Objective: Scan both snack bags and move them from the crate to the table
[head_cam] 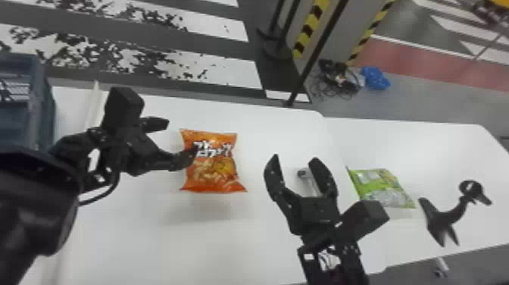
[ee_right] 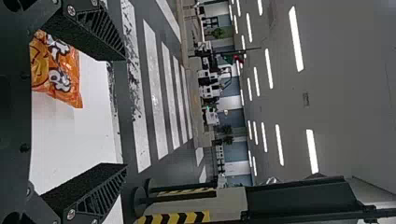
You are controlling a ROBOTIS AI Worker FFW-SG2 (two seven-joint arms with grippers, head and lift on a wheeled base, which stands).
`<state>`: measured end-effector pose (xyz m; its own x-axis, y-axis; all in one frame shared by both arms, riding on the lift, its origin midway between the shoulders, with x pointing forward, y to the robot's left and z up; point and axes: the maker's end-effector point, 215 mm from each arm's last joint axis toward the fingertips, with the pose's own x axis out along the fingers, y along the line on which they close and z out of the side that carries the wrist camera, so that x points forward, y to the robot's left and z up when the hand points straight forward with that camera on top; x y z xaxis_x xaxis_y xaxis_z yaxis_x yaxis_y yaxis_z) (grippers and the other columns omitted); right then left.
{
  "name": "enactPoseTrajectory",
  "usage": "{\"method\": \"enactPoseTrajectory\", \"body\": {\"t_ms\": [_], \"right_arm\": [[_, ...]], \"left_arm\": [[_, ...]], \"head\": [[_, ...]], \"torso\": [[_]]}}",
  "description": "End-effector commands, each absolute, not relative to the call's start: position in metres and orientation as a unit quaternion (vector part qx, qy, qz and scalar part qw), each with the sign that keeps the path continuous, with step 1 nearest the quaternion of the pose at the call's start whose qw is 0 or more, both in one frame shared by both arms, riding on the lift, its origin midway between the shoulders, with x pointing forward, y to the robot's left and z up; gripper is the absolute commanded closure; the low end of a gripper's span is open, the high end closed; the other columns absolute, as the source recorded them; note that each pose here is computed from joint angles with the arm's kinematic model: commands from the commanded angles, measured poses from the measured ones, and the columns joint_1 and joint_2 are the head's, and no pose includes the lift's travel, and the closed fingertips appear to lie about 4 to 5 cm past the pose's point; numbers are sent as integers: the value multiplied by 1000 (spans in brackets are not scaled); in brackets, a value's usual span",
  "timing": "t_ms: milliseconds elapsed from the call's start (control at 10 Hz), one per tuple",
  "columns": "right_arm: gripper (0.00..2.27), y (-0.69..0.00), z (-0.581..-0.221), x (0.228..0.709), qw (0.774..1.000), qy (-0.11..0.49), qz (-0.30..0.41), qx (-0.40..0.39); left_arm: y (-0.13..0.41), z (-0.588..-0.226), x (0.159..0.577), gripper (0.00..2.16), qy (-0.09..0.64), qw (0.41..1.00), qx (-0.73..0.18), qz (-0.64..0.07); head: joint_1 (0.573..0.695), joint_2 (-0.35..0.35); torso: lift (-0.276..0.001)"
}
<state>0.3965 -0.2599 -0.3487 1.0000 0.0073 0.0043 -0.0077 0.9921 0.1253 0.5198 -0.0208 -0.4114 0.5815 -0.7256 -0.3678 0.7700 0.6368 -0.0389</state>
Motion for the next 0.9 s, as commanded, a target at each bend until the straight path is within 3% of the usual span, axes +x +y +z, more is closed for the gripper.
{"method": "enactPoseTrajectory", "body": {"t_ms": [0, 100, 500, 800], "right_arm": [[120, -259, -349, 396, 998, 0, 5, 63], [120, -256, -353, 397, 998, 6, 8, 64], [144, -246, -356, 407, 997, 25, 19, 76], [140, -217, -400, 420, 983, 134, 65, 103]], "left_arm": [[15, -390, 527, 76, 150, 915, 53, -372], [47, -377, 530, 76, 137, 932, 38, -334], [175, -332, 511, 83, 76, 974, 9, -212], [220, -319, 487, 83, 45, 987, 8, -156]], "head": [[695, -333], [695, -321], [695, -148], [695, -47]], "torso": [[-88], [-88], [-88], [-88]]}}
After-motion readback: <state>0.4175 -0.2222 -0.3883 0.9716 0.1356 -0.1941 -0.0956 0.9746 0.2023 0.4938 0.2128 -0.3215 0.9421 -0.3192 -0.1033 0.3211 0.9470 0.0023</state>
